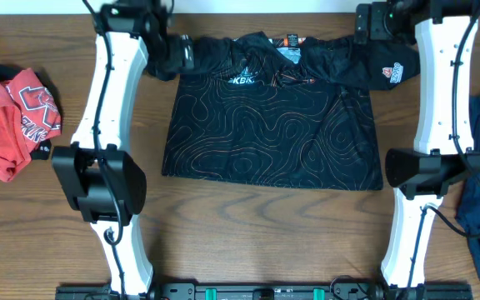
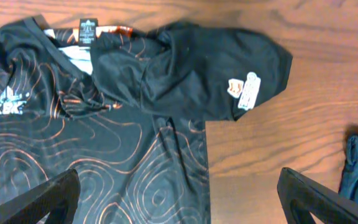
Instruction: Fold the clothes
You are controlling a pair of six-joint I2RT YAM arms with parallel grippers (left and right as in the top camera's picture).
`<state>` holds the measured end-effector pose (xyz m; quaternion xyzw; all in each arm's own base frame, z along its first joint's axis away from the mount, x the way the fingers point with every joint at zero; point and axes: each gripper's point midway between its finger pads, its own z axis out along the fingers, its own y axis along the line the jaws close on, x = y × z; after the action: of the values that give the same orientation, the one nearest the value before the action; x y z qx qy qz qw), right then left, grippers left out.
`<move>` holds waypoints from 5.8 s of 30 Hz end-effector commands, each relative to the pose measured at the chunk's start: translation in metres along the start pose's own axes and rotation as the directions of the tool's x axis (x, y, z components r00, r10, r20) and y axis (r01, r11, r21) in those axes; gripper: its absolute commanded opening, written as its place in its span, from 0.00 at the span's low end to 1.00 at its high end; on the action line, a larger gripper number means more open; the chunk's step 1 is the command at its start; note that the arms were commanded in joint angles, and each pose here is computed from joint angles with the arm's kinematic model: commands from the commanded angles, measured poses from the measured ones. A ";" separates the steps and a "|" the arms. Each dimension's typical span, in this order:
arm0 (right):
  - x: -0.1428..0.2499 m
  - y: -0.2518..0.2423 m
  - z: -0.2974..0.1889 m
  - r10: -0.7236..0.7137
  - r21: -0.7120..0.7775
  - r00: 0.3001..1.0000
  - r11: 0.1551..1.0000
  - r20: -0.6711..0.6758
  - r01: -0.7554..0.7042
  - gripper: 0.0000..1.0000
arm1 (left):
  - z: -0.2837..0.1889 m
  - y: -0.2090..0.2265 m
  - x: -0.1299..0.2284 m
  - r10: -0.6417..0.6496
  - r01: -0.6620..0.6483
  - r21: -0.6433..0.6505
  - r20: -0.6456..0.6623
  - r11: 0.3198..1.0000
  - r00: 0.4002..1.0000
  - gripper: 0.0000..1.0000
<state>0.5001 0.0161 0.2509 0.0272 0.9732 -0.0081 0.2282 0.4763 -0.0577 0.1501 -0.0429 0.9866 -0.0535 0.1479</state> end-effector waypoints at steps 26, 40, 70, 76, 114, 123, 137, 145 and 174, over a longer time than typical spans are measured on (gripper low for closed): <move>0.003 0.006 -0.013 -0.037 -0.078 0.999 0.996 0.006 0.037 0.34 | 0.108 -0.057 0.173 -0.126 0.167 0.054 -0.445 0.985 0.887 0.06; 0.001 0.008 -0.014 -0.038 -0.080 0.999 0.996 0.013 0.039 0.15 | 0.126 0.011 0.165 -0.332 0.360 -0.011 -0.418 0.933 0.846 0.06; 0.016 0.043 -0.016 -0.108 -0.111 0.994 0.988 -0.026 0.104 0.68 | 0.076 0.161 0.015 -0.554 0.543 0.187 0.007 0.818 0.832 0.95; 0.015 0.040 -0.016 -0.103 -0.108 0.994 0.989 -0.026 0.099 0.49 | 0.057 0.113 0.037 -0.490 0.504 0.206 -0.119 0.839 0.864 0.58; 0.014 0.025 -0.015 -0.088 -0.139 0.996 0.987 -0.030 0.084 0.42 | 0.081 -0.092 0.263 -0.146 0.224 0.058 -0.598 0.973 0.788 0.06; 0.016 0.025 -0.015 -0.090 -0.140 0.995 0.987 -0.038 0.084 0.42 | 0.091 -0.056 0.247 -0.275 0.350 0.018 -0.580 0.937 0.767 0.06; 0.016 0.025 -0.015 -0.089 -0.140 0.995 0.987 -0.037 0.084 0.40 | 0.118 0.001 0.241 -0.420 0.482 -0.067 -0.604 0.873 0.678 0.06; 0.018 0.025 -0.015 -0.090 -0.139 0.995 0.987 -0.045 0.083 0.39 | 0.151 0.033 0.222 -0.521 0.585 -0.068 -0.546 0.808 0.657 0.06; 0.020 0.026 -0.015 -0.103 -0.141 0.993 0.985 -0.051 0.095 0.66 | 0.106 0.194 0.112 -0.719 0.738 -0.008 -0.230 0.675 0.656 0.69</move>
<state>0.4816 0.0436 0.2433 -0.0302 0.9806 0.0464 0.1880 0.3936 0.1134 0.0082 -0.4492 0.8690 -0.2059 0.0271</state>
